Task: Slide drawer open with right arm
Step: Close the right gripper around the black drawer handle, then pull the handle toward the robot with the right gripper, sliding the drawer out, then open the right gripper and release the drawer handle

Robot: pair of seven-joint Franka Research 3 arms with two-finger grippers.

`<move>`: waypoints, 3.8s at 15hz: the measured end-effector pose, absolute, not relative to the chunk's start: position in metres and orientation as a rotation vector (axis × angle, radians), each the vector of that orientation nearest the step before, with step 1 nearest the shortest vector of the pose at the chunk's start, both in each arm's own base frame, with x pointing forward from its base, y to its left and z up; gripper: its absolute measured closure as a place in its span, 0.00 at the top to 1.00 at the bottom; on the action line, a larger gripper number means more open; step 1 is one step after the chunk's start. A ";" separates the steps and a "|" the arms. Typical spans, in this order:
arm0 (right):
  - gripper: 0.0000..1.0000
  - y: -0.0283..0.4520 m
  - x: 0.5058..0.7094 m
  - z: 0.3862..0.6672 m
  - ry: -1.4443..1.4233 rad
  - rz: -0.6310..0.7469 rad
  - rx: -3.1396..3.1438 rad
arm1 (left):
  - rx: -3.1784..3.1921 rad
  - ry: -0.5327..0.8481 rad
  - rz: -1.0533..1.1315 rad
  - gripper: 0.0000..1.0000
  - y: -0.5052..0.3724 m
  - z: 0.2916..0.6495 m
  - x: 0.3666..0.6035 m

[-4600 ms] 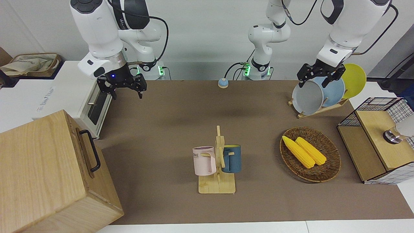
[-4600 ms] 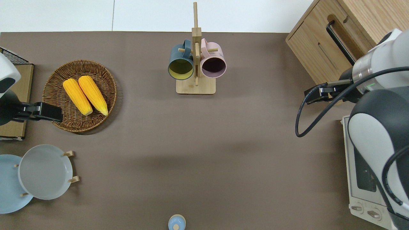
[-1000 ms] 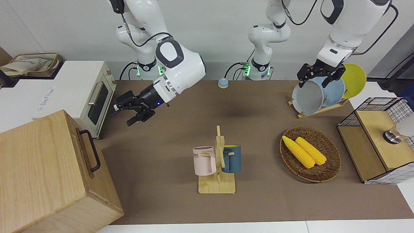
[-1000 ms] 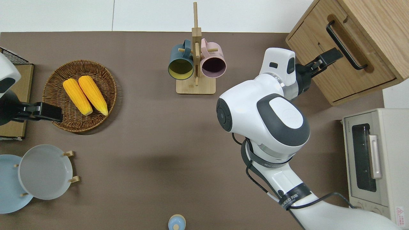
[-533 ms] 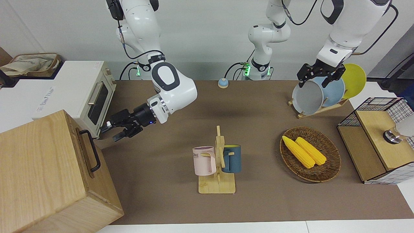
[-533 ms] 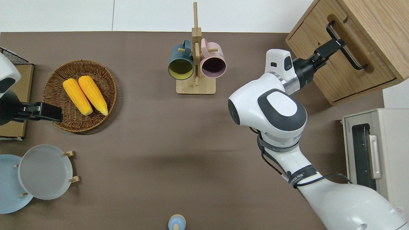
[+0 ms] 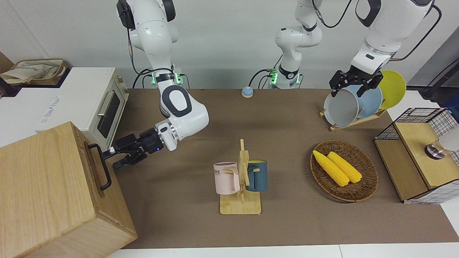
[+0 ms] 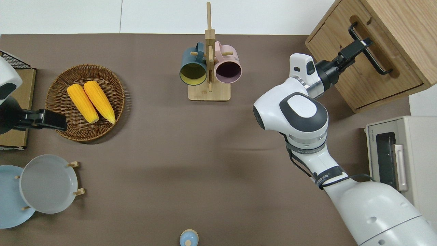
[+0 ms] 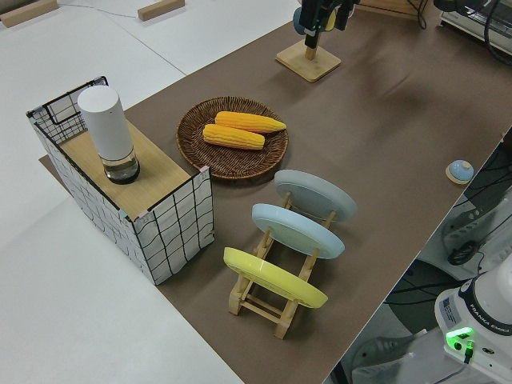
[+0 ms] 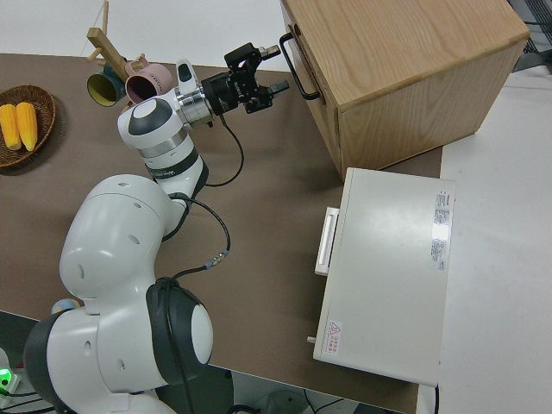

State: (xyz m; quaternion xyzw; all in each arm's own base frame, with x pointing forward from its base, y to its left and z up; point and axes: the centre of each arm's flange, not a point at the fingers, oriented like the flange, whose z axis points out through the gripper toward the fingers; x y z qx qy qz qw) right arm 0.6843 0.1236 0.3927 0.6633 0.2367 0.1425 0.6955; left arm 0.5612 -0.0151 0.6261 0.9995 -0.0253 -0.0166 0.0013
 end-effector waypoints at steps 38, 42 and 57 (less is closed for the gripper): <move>0.19 0.251 0.624 0.396 0.436 0.379 1.555 | 3.138 -0.079 -0.052 1.00 -0.015 0.626 0.561; 0.19 0.292 0.599 0.397 0.446 0.387 1.555 | 3.138 -0.079 -0.052 1.00 -0.015 0.626 0.561; 0.19 0.319 0.583 0.397 0.454 0.395 1.556 | 3.138 -0.079 -0.052 1.00 -0.015 0.626 0.561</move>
